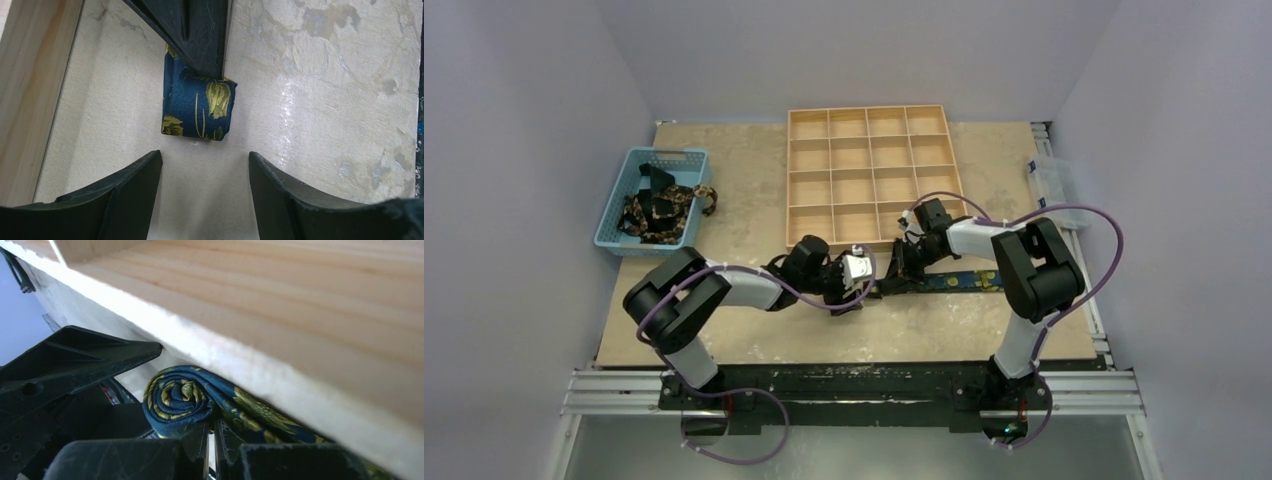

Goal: Roll the ties
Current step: Roll the tie at the center of the board.

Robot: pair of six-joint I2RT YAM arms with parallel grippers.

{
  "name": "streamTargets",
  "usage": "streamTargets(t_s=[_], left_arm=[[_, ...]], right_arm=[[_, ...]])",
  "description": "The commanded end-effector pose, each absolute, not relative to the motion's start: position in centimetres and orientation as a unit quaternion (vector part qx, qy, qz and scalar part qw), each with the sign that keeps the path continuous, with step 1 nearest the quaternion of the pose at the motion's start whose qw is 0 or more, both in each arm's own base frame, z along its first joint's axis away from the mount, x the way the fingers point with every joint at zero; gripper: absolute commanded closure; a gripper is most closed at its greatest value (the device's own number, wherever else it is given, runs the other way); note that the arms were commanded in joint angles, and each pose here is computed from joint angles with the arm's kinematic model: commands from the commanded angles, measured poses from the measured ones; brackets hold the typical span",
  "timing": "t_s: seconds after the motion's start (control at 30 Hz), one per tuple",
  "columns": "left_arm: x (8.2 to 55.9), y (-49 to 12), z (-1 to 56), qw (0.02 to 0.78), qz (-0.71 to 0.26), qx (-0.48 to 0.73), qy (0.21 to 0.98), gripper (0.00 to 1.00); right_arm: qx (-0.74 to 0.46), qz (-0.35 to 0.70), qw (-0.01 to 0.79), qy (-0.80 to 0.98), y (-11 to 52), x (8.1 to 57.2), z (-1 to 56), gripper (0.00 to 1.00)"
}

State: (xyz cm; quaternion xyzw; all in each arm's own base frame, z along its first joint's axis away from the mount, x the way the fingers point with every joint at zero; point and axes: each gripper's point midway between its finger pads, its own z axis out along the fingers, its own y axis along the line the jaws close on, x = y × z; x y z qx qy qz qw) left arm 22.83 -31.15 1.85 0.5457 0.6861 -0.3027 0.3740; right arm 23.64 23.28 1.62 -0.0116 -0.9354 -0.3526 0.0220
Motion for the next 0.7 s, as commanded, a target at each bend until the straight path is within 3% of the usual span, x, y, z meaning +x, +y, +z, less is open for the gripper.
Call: streamTargets(t_s=[0.0,0.4,0.67], left_arm=[[23.9,-32.6,2.6,0.39,-0.316,0.554,0.664,0.37],[25.1,-35.4,3.3,0.414,-0.309,0.575,0.634,0.38],[24.9,-36.6,3.2,0.395,-0.308,0.601,0.623,0.57]], right_arm=[[-0.017,-0.229,0.026,-0.973,19.4,22.7,-3.6,1.0],[-0.012,-0.21,0.032,-0.977,18.7,22.4,-4.3,1.0],[-0.007,-0.214,0.029,-0.976,18.8,22.6,-3.9,1.0]])
